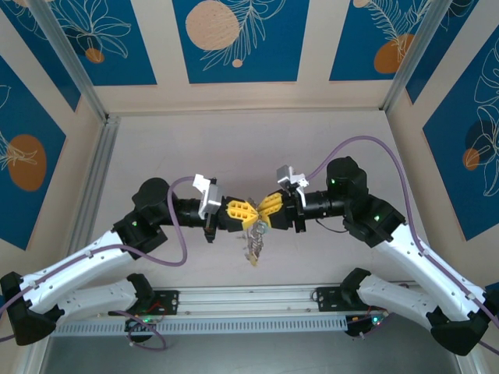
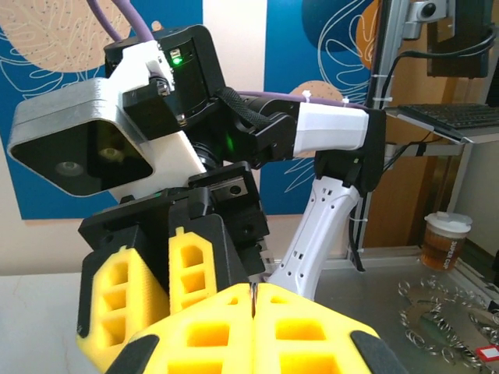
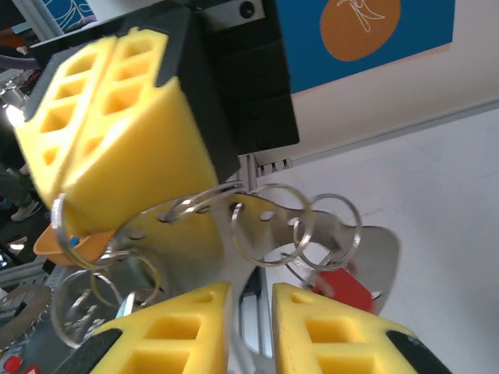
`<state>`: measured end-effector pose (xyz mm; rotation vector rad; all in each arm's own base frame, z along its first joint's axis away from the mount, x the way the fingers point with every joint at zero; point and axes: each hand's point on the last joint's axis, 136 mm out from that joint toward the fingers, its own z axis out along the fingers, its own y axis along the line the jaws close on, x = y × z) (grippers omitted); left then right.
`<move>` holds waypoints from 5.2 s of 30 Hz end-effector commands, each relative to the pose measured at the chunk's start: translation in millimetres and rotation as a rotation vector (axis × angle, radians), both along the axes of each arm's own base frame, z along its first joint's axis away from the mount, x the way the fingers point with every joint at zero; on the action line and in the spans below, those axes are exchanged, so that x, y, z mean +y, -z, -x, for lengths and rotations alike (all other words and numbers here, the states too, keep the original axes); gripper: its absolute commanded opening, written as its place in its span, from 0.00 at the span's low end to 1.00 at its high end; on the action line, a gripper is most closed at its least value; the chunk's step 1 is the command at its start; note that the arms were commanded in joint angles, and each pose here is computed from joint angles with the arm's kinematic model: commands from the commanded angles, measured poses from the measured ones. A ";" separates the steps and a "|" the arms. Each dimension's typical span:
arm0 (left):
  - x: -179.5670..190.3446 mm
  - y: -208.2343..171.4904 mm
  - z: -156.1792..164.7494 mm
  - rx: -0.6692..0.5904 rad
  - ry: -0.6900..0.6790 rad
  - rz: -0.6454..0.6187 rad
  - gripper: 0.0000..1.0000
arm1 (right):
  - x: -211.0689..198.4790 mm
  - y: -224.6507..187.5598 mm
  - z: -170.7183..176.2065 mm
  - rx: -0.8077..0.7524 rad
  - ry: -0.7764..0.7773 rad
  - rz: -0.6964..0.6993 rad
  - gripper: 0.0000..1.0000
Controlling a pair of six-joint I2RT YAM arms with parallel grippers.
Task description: Put the keys on the keyring
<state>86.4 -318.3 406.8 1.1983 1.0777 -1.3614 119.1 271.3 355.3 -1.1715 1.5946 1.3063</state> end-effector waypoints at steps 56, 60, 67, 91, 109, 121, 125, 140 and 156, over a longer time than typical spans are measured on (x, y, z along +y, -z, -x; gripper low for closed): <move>13.0 15.0 -27.7 -0.037 -0.198 -0.210 0.16 | -10.3 -37.1 22.0 -0.320 0.027 -0.034 0.00; 36.4 17.5 -32.4 -0.096 -0.295 -0.375 0.26 | -11.8 -26.6 10.0 -0.304 0.067 0.080 0.00; 47.2 32.5 -40.4 -0.136 -0.334 -0.604 0.29 | -9.7 -9.7 -7.8 -0.268 0.112 0.261 0.00; 16.8 44.6 -35.1 -0.113 -0.215 -0.567 0.32 | 11.7 -2.8 -5.1 -0.289 0.042 0.426 0.00; 9.4 50.1 -34.1 -0.101 -0.186 -0.548 0.00 | 13.2 -6.3 2.4 -0.304 0.026 0.402 0.00; 18.2 20.5 -24.1 -0.070 -0.179 -0.289 0.00 | -12.1 -21.3 4.8 -0.280 0.123 0.223 0.36; 20.8 8.7 -18.8 -0.042 -0.140 -0.166 0.00 | -22.5 -23.6 13.0 -0.242 0.121 0.144 0.39; 23.4 -17.0 -4.0 0.001 0.003 0.087 0.00 | -20.0 -17.3 16.1 -0.180 0.065 0.025 0.36; 19.8 -24.5 -4.0 0.039 0.086 0.157 0.00 | -10.3 -30.8 44.6 -0.174 -0.124 -0.120 0.33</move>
